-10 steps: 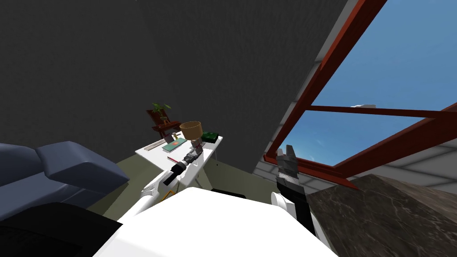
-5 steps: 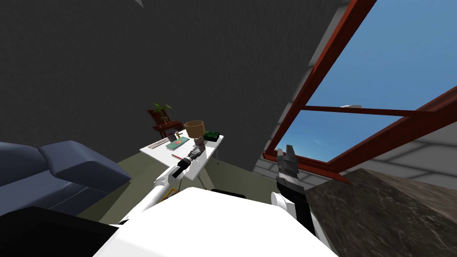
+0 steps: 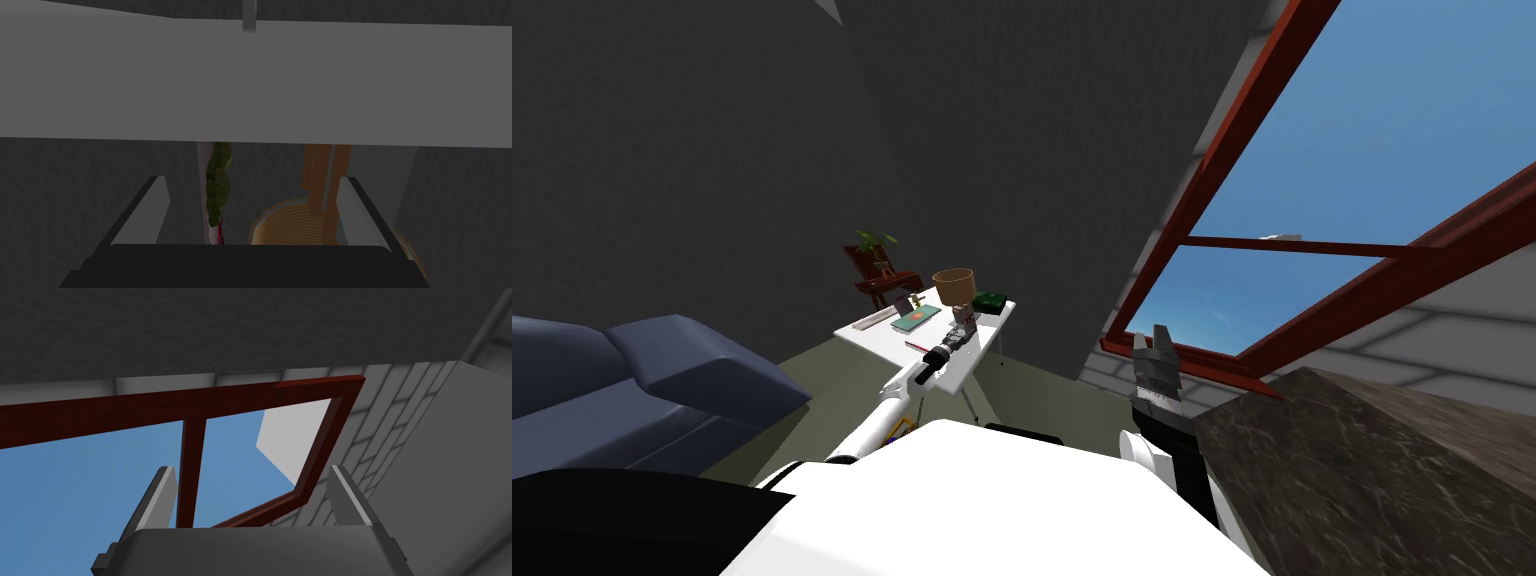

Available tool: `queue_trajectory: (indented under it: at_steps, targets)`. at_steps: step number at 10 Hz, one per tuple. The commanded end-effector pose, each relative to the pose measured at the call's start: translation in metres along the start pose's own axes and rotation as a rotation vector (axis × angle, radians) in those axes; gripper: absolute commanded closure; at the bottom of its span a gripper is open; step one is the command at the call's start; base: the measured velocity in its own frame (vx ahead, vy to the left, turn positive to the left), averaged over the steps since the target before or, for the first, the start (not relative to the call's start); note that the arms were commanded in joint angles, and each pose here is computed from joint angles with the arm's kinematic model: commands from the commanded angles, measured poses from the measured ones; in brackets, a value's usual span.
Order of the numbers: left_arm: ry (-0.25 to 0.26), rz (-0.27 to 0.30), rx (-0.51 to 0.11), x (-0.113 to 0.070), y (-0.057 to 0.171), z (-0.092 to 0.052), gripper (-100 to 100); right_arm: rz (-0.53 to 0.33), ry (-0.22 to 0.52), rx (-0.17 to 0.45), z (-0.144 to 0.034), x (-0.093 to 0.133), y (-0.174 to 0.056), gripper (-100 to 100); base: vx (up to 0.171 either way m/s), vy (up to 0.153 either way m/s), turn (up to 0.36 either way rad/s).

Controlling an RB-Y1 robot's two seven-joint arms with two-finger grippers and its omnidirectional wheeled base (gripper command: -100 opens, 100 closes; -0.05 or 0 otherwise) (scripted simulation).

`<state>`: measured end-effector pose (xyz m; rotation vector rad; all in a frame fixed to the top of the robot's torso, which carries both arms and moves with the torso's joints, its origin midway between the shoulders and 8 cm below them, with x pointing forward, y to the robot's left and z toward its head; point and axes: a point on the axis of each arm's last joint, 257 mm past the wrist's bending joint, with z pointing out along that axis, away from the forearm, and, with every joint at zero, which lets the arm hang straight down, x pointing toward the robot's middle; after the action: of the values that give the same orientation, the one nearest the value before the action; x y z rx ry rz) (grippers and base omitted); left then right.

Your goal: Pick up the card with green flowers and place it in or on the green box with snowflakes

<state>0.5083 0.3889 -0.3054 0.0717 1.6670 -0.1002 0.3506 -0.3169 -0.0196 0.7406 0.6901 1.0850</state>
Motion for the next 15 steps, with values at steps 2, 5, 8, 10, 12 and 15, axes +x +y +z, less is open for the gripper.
queue_trajectory:
  at_steps: [2,5,8,10,12,15]
  targets:
    - [0.010,-0.001,-0.006,0.000,-0.007,0.024,-100,0.000,0.000,0.000,0.000,0.000,0.000,0,-0.081,0.034,-0.025]
    - [-0.001,-0.002,-0.001,-0.012,-0.017,0.052,-100,0.000,0.000,0.000,0.000,0.000,0.000,0,-0.092,0.050,-0.023]
    - [0.001,-0.002,0.004,-0.018,-0.028,0.073,-100,0.000,0.000,0.000,0.000,0.000,0.000,0,-0.063,0.022,-0.016]
    - [0.008,0.000,0.008,-0.019,-0.038,0.087,-100,0.000,0.000,0.000,0.000,0.000,0.000,0,-0.052,0.026,-0.015]
    - [0.004,-0.002,0.011,-0.025,-0.040,0.094,-100,0.000,0.000,0.000,0.000,0.000,0.000,0,-0.056,0.023,-0.011]
    - [0.004,-0.002,0.010,-0.024,-0.040,0.092,100,0.000,0.000,0.000,0.000,0.000,0.000,0,-0.004,0.001,0.000]
